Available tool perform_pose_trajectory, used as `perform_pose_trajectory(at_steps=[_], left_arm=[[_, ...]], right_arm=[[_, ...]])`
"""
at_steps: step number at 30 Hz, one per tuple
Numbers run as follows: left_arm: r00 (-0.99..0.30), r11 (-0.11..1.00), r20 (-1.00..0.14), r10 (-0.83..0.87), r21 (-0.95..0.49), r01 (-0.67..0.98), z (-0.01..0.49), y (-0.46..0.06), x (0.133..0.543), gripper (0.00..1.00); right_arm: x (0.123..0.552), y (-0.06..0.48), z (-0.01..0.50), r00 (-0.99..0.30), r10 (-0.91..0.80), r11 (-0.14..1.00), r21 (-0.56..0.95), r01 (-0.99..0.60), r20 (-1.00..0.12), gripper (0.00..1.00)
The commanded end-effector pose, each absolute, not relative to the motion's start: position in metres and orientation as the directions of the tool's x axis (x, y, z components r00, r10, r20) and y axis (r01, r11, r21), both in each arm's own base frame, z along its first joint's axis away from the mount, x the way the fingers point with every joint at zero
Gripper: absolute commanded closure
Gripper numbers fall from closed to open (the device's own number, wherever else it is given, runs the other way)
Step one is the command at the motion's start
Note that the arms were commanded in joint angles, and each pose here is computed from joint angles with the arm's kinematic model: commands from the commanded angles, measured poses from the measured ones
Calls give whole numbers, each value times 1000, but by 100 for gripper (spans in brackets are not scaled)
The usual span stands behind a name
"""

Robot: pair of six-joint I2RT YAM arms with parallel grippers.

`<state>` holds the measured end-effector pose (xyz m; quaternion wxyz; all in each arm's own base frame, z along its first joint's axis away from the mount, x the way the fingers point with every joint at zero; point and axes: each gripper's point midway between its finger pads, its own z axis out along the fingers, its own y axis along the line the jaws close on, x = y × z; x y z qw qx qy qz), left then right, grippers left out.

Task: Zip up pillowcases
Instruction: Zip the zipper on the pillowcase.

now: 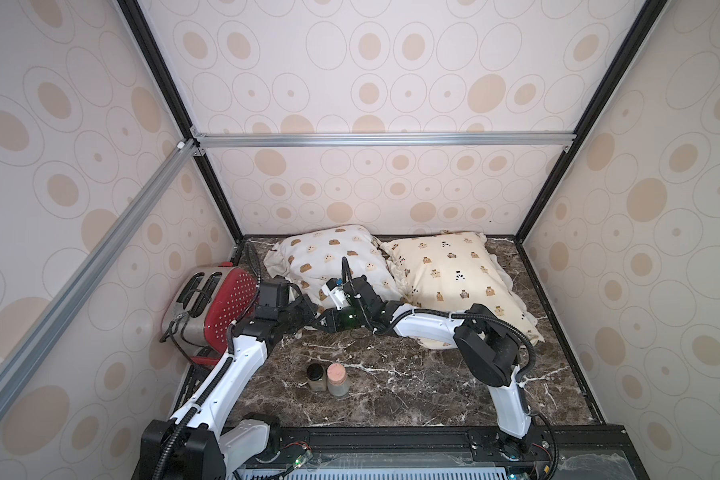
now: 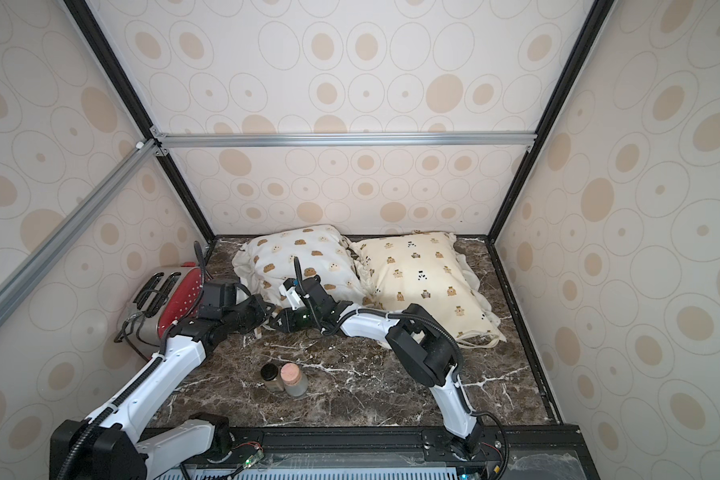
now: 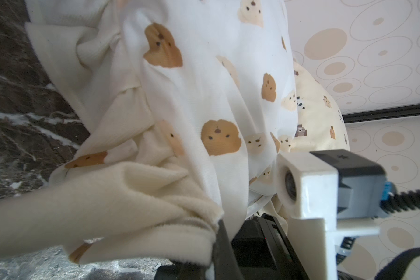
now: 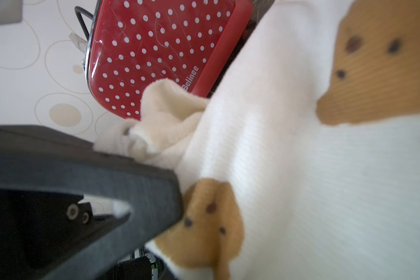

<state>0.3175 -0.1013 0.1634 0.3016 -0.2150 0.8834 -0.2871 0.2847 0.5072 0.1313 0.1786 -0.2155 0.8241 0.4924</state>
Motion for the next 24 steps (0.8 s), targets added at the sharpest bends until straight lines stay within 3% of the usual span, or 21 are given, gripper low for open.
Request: perform_pose_trajectory(at_steps=[1, 12, 24], left_arm=[[-716, 740, -439, -543, -654, -160, 182, -106, 324, 100], [-712, 747, -444, -543, -642, -169, 180, -103, 322, 100], [-704, 753, -452, -548, -634, -179, 181, -100, 322, 100]], right_arm=[[287, 508, 145, -834, -147, 408, 736, -541, -531, 84], [281, 500, 146, -839, -151, 417, 736, -533, -522, 91], [263, 500, 155, -831, -161, 363, 751, -552, -532, 78]])
